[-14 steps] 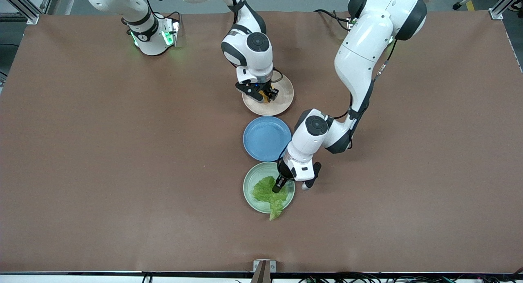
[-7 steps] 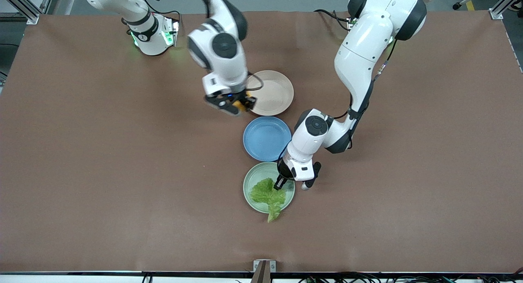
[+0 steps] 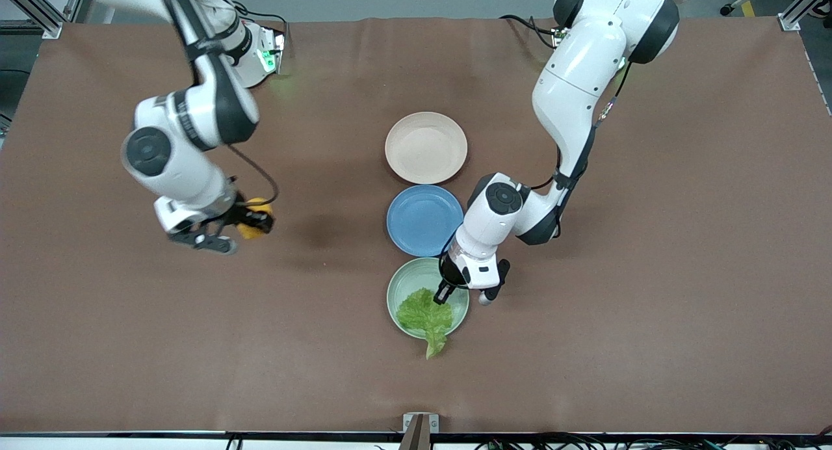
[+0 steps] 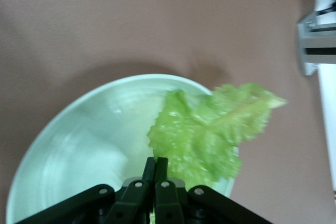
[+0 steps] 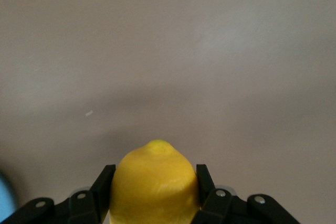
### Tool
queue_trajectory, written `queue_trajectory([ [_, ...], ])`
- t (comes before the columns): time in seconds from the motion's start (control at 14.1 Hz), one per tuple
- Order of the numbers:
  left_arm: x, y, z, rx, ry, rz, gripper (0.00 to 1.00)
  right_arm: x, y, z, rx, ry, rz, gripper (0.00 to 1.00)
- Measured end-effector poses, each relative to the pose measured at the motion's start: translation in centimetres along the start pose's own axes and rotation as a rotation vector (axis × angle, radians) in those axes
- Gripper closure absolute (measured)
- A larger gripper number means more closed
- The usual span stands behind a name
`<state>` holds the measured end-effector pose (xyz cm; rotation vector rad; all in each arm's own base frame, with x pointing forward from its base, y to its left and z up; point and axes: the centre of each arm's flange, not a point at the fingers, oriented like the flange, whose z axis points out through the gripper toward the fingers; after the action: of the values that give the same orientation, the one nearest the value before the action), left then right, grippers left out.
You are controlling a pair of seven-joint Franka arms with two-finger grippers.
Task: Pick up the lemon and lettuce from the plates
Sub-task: 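Carry the lemon off the plate with the right gripper while the left lifts lettuce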
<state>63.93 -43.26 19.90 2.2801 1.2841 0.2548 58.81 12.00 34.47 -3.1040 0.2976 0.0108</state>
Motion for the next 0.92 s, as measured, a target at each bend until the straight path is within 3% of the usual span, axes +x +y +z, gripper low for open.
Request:
queue_trajectory([
  [0.21, -0.3, 2.1, -2.5, -0.021, -0.002, 0.003, 0.99, 2.2, 5.3, 3.4, -0.010, -0.014, -0.039, 0.33],
  [0.5, -0.3, 4.9, -7.1, 0.032, -0.002, 0.006, 0.99, 2.6, 8.2, 6.6, -0.015, -0.025, -0.079, 0.33],
  [0.64, 0.1, 6.5, -10.9, 0.090, 0.000, 0.029, 0.99, 3.2, 10.6, 8.0, -0.017, -0.028, -0.091, 0.33],
  [0.92, 5.1, 6.6, -19.9, 0.300, -0.013, 0.227, 0.99, 4.0, 13.6, 11.3, -0.019, -0.010, -0.102, 0.33],
])
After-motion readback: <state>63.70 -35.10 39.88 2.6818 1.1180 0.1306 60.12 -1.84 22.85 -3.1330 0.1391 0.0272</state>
